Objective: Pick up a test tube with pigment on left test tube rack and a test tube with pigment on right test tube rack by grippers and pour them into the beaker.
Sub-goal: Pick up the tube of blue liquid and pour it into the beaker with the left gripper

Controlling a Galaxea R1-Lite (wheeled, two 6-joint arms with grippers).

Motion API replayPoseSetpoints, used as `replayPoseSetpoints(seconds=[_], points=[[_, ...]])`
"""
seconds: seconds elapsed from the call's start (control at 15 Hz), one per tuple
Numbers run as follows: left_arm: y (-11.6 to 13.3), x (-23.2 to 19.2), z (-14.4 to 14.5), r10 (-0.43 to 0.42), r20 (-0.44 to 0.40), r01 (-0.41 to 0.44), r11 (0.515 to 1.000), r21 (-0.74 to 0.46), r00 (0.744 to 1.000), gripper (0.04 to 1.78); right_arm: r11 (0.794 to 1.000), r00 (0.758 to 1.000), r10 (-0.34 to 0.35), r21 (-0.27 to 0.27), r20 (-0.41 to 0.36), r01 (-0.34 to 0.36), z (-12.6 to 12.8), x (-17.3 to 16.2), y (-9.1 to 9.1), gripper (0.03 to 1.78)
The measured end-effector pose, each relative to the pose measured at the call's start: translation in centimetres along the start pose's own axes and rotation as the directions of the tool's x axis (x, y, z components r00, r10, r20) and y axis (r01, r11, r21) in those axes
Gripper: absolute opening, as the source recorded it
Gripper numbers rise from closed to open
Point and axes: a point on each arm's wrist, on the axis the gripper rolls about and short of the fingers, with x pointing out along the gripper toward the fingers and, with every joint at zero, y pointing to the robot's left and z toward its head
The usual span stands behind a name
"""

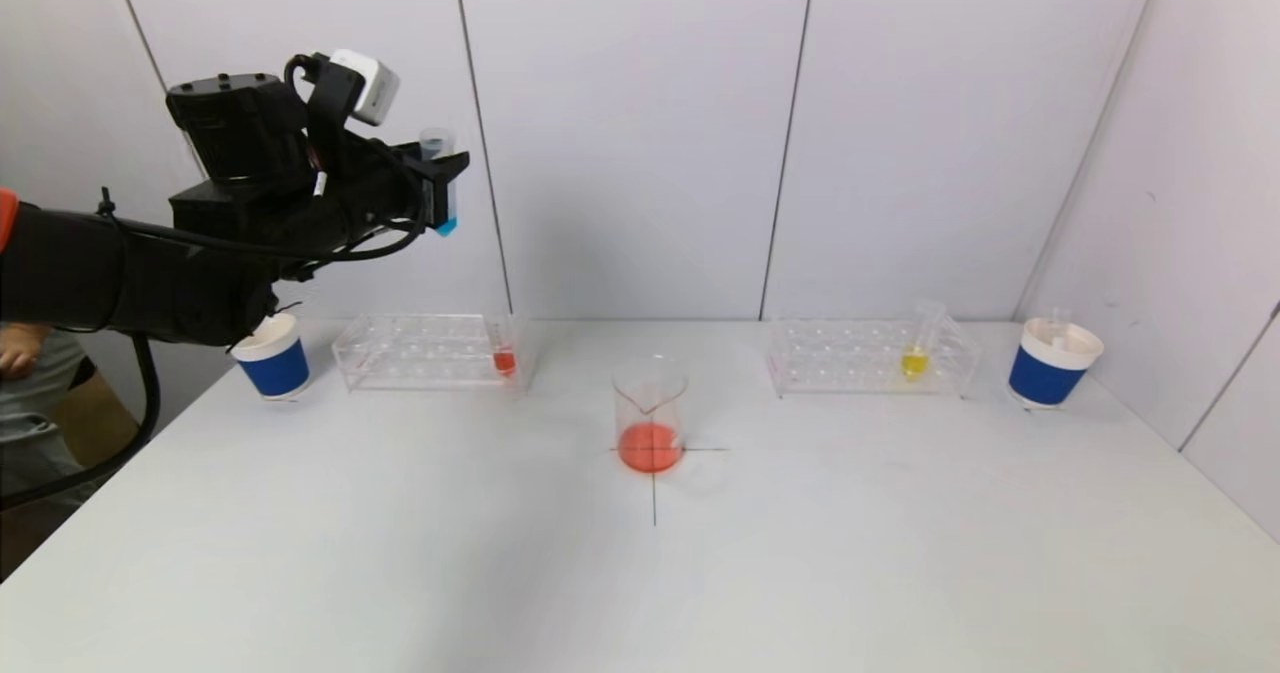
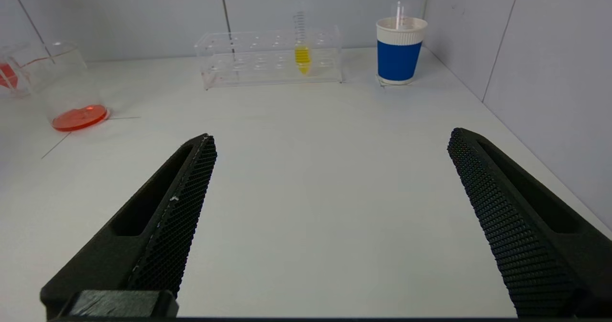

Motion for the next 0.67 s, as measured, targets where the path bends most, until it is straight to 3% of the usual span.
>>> replayPoseSetpoints(seconds=[0.27,0.67], points=[[-2.2,0.6,1.3,-0.038,0.026,0.037,0.999,0.02,0.999,0.45,1.0,1.0,0.0,0.0,0.0,0.0,0.0,0.0,0.0,1.76],[-4.3,1.3,1.1,-0.092,0.024,0.088,0.988,0.126,0.995,0.45,1.0,1.0,0.001,0.0,0.0,-0.001,0.0,0.0,0.0,1.76]])
